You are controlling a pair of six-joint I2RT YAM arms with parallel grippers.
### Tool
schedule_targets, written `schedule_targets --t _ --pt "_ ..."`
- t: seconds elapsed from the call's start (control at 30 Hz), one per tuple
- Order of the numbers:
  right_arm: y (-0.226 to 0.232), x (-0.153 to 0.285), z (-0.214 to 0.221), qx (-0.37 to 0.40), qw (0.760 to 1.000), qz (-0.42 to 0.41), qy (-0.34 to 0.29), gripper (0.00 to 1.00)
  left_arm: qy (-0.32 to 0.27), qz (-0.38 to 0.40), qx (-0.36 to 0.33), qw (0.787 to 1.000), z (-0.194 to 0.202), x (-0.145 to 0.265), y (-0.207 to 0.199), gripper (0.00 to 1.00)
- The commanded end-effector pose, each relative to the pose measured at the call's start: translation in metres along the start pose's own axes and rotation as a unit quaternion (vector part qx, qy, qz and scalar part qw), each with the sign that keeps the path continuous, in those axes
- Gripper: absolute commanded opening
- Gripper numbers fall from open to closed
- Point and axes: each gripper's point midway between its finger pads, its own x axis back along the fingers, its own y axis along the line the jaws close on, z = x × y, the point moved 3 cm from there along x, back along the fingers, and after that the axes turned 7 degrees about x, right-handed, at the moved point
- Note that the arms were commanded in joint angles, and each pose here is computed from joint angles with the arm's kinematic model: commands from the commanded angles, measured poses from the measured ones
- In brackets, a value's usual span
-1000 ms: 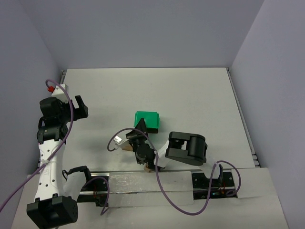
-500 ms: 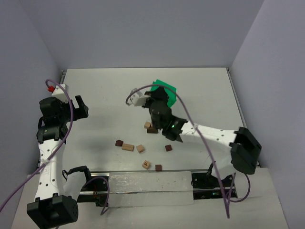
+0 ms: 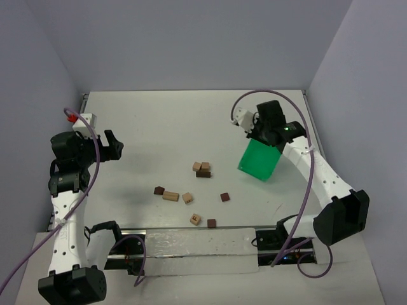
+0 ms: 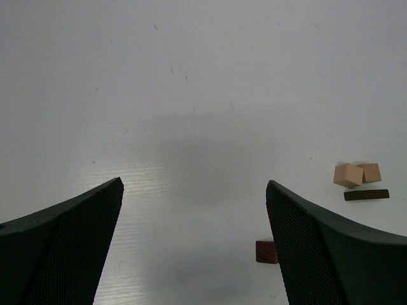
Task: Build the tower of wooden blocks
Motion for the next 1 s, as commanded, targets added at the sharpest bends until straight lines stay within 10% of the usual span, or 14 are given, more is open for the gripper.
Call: schedule_targets --t 0.0,0.37,0.97 --pt "0.022 0.021 0.048 -0.004 0.996 -0.091 0.006 0.0 -0.022 0.054 -0.025 0.998 -0.01 0.004 -0.015 0.99" --pt "0.015 0.004 0.205 -0.376 0.918 -0.044 0.117 0.0 -0.009 0.056 -0.021 0.998 -0.008 -0.001 -0.014 0.99" --pt "0.018 -0.048 0.279 -0.484 0.862 -0.114 0.102 0.03 -0.013 0.075 -0.044 0.996 -0.007 0.002 -0.019 0.99"
